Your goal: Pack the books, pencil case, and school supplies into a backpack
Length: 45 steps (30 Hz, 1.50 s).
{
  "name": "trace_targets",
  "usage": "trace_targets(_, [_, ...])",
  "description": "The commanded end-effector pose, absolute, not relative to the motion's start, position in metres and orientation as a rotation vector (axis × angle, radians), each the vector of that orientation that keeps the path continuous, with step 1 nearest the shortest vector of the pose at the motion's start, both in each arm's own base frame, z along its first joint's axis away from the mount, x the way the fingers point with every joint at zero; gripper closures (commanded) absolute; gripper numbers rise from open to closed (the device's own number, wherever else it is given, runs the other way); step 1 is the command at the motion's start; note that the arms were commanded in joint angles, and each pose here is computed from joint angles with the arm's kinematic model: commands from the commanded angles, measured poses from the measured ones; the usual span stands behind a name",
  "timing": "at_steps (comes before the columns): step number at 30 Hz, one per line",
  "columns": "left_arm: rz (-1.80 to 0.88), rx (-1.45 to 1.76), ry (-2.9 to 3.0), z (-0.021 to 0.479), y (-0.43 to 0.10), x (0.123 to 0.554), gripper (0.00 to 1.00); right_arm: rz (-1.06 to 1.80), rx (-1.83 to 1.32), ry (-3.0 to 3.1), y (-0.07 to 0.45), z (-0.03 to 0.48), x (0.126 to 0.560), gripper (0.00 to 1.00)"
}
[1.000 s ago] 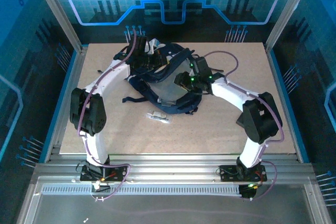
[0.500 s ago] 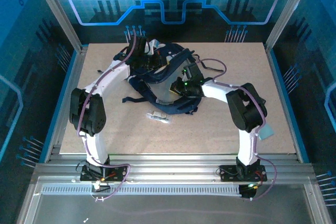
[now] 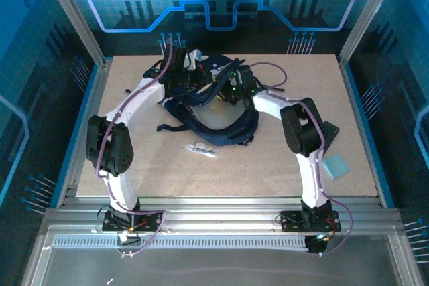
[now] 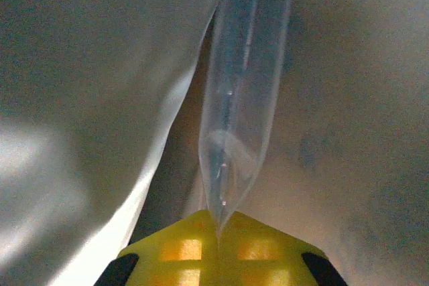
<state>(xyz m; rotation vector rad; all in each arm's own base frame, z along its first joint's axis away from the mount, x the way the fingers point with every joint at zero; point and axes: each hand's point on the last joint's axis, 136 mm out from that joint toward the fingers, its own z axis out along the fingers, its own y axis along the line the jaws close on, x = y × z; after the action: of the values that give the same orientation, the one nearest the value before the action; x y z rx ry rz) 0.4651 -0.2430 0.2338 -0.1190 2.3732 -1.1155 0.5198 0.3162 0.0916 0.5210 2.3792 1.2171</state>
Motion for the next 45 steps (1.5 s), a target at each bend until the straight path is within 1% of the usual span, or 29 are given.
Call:
trace_targets(1, [-1.276, 0.023, 2.223, 0.301, -0.27, 0.441, 1.0, 1.205, 0.608, 2.297, 0.321, 0.094, 0.549, 1.0])
trace_targets(5, [-1.288, 0.016, 2.208, 0.304, -0.271, 0.443, 1.0, 1.206, 0.679, 2.268, 0.322, 0.091, 0.554, 1.0])
trace_targets(7, [-1.267, 0.013, 2.205, 0.303, -0.268, 0.446, 1.0, 1.237, 0.659, 2.301, 0.326, 0.089, 0.548, 0.94])
trace_targets(9, [-1.23, -0.005, 2.212, 0.296, -0.263, 0.451, 1.0, 1.218, 0.631, 2.341, 0.323, 0.094, 0.536, 0.84])
trace_targets(10, [-1.217, -0.012, 2.211, 0.294, -0.26, 0.454, 1.0, 1.201, 0.62, 2.356, 0.318, 0.096, 0.528, 0.74])
trace_targets(11, [-1.206, -0.026, 2.215, 0.29, -0.257, 0.458, 1.0, 1.174, 0.616, 2.376, 0.311, 0.097, 0.519, 0.61])
trace_targets(12, [-1.196, -0.044, 2.217, 0.286, -0.253, 0.462, 1.0, 1.147, 0.599, 2.392, 0.304, 0.101, 0.51, 0.51])
trace_targets(14, [-1.189, -0.077, 2.213, 0.28, -0.246, 0.469, 1.0, 1.09, 0.562, 2.425, 0.288, 0.109, 0.494, 0.41])
trace_targets(15, [-1.187, -0.092, 2.208, 0.279, -0.242, 0.472, 1.0, 1.065, 0.543, 2.442, 0.279, 0.114, 0.487, 0.37])
trace_targets(21, [-1.149, -0.128, 2.206, 0.271, -0.231, 0.48, 1.0, 0.927, 0.449, 2.552, 0.222, 0.134, 0.441, 0.32])
trace_targets(25, [-1.173, -0.146, 2.222, 0.262, -0.232, 0.48, 1.0, 0.675, 0.359, 2.619, 0.168, 0.15, 0.415, 0.26])
trace_targets(29, [-1.194, -0.133, 2.219, 0.261, -0.234, 0.477, 1.0, 0.355, 0.357, 2.647, 0.094, 0.165, 0.396, 0.12])
trace_targets(31, [-1.211, -0.126, 2.212, 0.262, -0.236, 0.475, 1.0, 0.239, 0.392, 2.647, 0.059, 0.169, 0.391, 0.0])
trace_targets(34, [-1.244, -0.115, 2.192, 0.267, -0.238, 0.473, 1.0, 0.096, 0.504, 2.673, 0.007, 0.165, 0.378, 0.0])
trace_targets(38, [-1.24, -0.102, 2.171, 0.272, -0.237, 0.469, 1.0, -0.15, 0.652, 2.702, -0.051, 0.142, 0.351, 0.0])
trace_targets(40, [-1.218, -0.098, 2.176, 0.27, -0.235, 0.469, 1.0, -0.216, 0.704, 2.704, -0.065, 0.13, 0.339, 0.0])
trace_targets(45, [-1.224, -0.091, 2.187, 0.268, -0.236, 0.467, 1.0, -0.231, 0.881, 2.692, -0.092, 0.098, 0.308, 0.0])
